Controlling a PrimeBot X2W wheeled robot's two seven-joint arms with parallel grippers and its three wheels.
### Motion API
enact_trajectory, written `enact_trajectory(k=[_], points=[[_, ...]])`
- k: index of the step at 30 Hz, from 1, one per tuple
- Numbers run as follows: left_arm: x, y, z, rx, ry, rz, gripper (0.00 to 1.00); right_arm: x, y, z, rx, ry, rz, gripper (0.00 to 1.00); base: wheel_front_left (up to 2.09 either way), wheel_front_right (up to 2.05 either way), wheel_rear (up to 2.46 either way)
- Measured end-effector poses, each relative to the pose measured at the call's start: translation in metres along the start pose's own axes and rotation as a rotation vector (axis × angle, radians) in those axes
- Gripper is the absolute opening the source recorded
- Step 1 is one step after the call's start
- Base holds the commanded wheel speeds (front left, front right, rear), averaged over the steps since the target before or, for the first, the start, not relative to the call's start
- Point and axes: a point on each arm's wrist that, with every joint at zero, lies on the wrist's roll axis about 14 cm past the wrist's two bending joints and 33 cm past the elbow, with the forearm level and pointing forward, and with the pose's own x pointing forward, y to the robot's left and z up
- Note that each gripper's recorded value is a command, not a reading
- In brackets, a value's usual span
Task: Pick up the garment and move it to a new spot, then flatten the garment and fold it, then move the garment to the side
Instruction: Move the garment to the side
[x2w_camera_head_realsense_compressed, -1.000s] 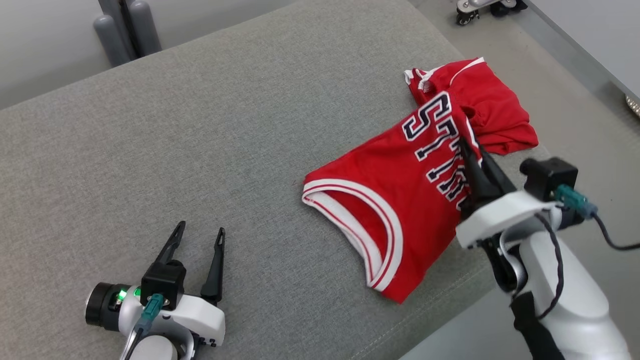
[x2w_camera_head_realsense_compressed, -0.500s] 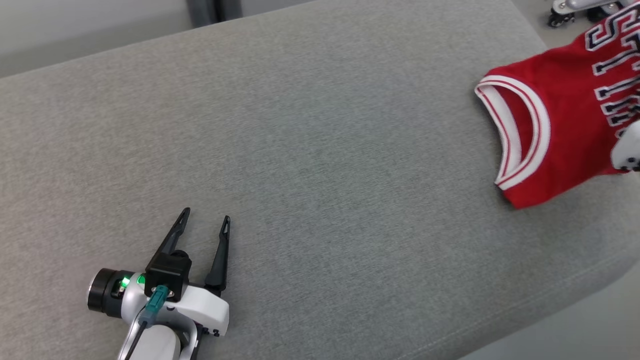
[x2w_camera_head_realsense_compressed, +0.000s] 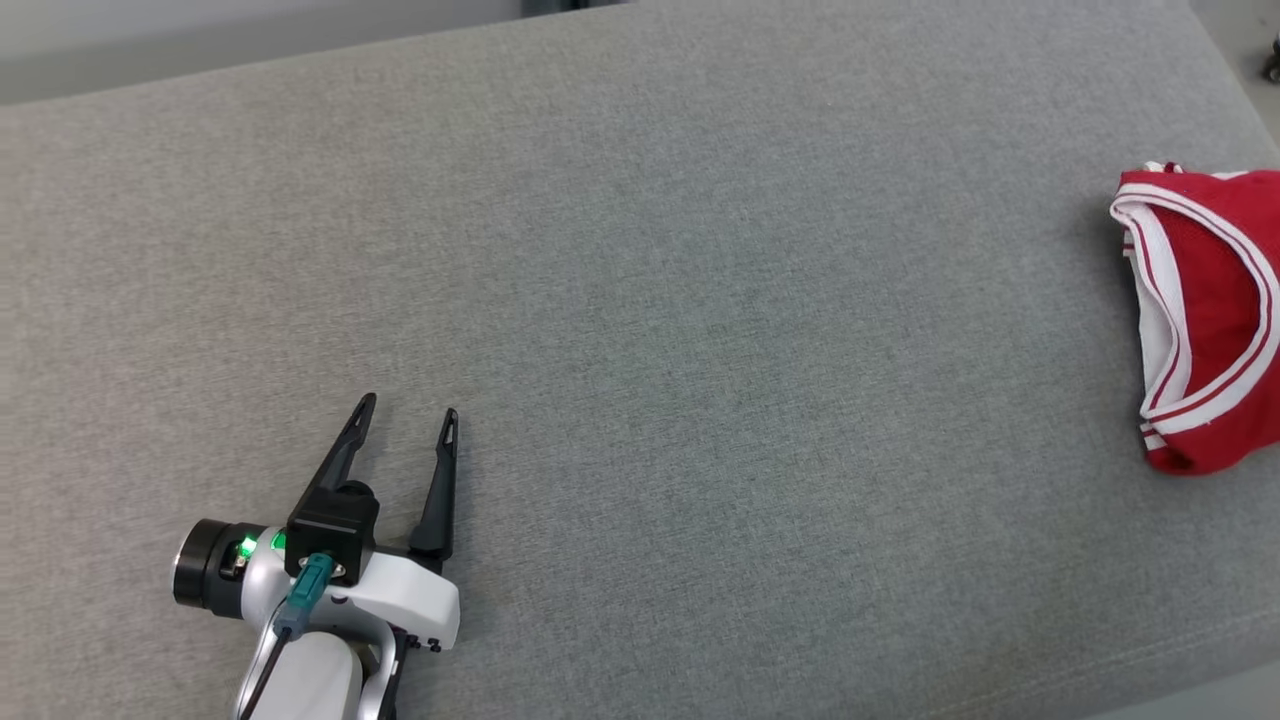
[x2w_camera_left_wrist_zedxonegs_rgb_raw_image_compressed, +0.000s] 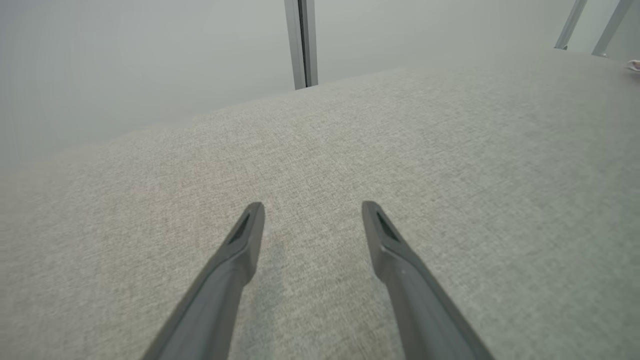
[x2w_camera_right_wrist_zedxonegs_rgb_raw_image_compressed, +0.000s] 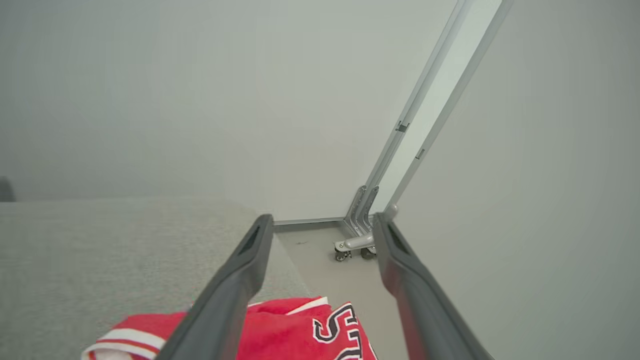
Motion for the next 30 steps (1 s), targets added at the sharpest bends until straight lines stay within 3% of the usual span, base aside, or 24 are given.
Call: enact_trajectory(k=[7,15,21,30], points=[[-0.013,0.018,0.011,-0.008,-0.022,0.076,1.0,-0.021,0.096,0.049,0.119,-0.173,0.203,1.0,0.0,0.0,0.0],[-0.044,0.049,0.018,-0.029,-0.035,0.205,1.0,-0.086,0.188,0.061,0.247,-0.239,0.478,1.0,0.0,0.0,0.0],[-0.074,0.068,0.022,-0.035,-0.045,0.287,1.0,-0.129,0.22,0.032,0.287,-0.154,0.589,1.0,0.0,0.0,0.0],[-0.119,0.087,0.022,-0.046,-0.057,0.39,1.0,-0.181,0.236,0.006,0.328,-0.071,0.685,1.0,0.0,0.0,0.0]])
